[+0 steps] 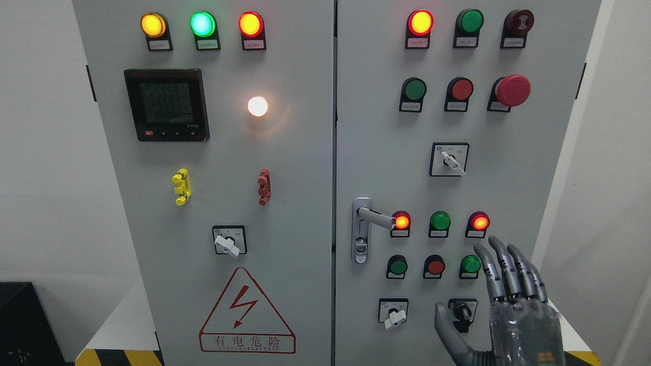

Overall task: Release door handle
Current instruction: 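Withdraw the open right hand down and away from the handle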

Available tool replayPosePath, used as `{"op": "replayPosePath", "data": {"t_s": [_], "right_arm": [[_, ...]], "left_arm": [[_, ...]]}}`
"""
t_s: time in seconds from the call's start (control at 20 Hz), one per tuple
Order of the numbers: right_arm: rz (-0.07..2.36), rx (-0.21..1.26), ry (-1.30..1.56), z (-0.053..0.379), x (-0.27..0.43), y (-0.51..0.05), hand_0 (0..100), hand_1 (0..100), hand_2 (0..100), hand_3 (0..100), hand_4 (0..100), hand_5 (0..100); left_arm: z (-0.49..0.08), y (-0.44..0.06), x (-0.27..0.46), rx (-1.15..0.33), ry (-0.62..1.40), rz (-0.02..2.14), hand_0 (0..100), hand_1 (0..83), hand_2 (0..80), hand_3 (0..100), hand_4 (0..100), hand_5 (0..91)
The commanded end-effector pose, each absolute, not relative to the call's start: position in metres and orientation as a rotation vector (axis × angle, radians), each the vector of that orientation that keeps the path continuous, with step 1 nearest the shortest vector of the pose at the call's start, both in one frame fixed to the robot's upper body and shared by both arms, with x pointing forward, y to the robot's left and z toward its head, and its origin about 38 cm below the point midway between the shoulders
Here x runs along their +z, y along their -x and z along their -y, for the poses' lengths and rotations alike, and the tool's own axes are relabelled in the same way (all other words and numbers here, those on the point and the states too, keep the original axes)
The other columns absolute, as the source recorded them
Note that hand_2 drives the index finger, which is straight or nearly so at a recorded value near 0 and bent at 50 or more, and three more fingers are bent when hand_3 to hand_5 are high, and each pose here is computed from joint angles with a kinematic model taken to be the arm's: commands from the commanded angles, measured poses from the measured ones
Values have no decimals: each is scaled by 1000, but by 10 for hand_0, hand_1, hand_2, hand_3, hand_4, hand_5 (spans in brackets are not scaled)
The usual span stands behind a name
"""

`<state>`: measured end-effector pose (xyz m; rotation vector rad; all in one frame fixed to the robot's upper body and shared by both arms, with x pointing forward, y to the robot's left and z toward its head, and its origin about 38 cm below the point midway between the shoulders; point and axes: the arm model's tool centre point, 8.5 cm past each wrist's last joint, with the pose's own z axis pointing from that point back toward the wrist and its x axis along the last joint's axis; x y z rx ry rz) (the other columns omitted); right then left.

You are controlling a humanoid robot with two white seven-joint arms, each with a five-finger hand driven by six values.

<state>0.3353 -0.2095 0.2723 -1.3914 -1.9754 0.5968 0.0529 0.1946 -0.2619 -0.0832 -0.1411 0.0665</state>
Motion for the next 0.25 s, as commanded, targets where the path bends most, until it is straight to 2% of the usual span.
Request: {"op": "replayPosePath", "data": {"t_s": [0.0, 0.2], "right_arm": [[1986, 577, 1418, 214, 281, -333, 383, 274, 0, 0, 0, 0], [1998, 574, 1415, 211, 284, -334, 384, 277, 0, 0, 0, 0]], "left_arm": [[-194, -59, -262, 46, 84, 157, 0, 0, 25, 83, 12, 0], [-194, -58, -262, 46, 84, 155, 0, 0, 25, 84, 12, 0]]}}
